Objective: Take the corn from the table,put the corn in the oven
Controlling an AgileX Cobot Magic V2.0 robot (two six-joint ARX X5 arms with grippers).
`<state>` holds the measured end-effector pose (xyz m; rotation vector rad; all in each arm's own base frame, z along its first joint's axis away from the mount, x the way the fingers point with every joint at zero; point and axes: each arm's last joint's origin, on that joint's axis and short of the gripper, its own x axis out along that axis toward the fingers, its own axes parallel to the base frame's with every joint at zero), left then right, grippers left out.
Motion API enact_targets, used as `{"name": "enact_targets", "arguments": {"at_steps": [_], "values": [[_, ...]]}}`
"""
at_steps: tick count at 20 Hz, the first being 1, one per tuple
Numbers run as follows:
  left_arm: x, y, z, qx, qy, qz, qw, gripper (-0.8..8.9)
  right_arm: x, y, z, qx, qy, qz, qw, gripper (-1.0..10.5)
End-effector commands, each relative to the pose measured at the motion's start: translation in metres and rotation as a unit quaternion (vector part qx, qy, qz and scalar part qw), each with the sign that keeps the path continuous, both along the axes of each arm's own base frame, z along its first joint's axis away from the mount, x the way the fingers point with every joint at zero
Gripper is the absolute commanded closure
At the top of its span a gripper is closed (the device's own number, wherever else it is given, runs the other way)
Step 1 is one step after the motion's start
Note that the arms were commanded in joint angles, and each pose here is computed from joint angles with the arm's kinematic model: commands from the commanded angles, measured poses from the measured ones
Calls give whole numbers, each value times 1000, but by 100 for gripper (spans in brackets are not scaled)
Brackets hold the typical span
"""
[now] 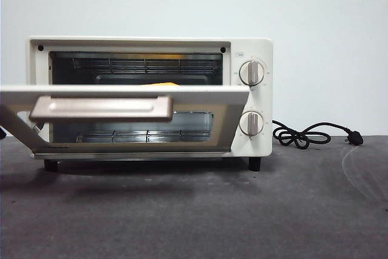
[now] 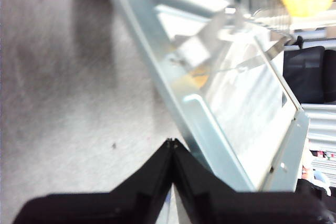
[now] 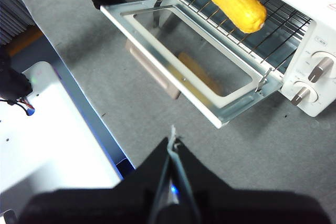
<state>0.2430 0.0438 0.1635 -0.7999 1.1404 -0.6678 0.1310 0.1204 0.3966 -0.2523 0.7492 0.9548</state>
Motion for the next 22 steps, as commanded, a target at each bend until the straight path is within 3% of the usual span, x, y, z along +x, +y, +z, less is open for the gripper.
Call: {"name": "enact_targets", "arguments": {"at_steps": [1,9,22], "values": [[3,2,13,-9,-37,-1,999,821,1,1,1,2,-3,3,1000,958],[21,5,45,-52,-105,16,993,821,1,1,1,4,-6,3,1000,958],[39,10,61,-42,-152,47,986,821,2,2,2,8,-11,3,1000,958]]}}
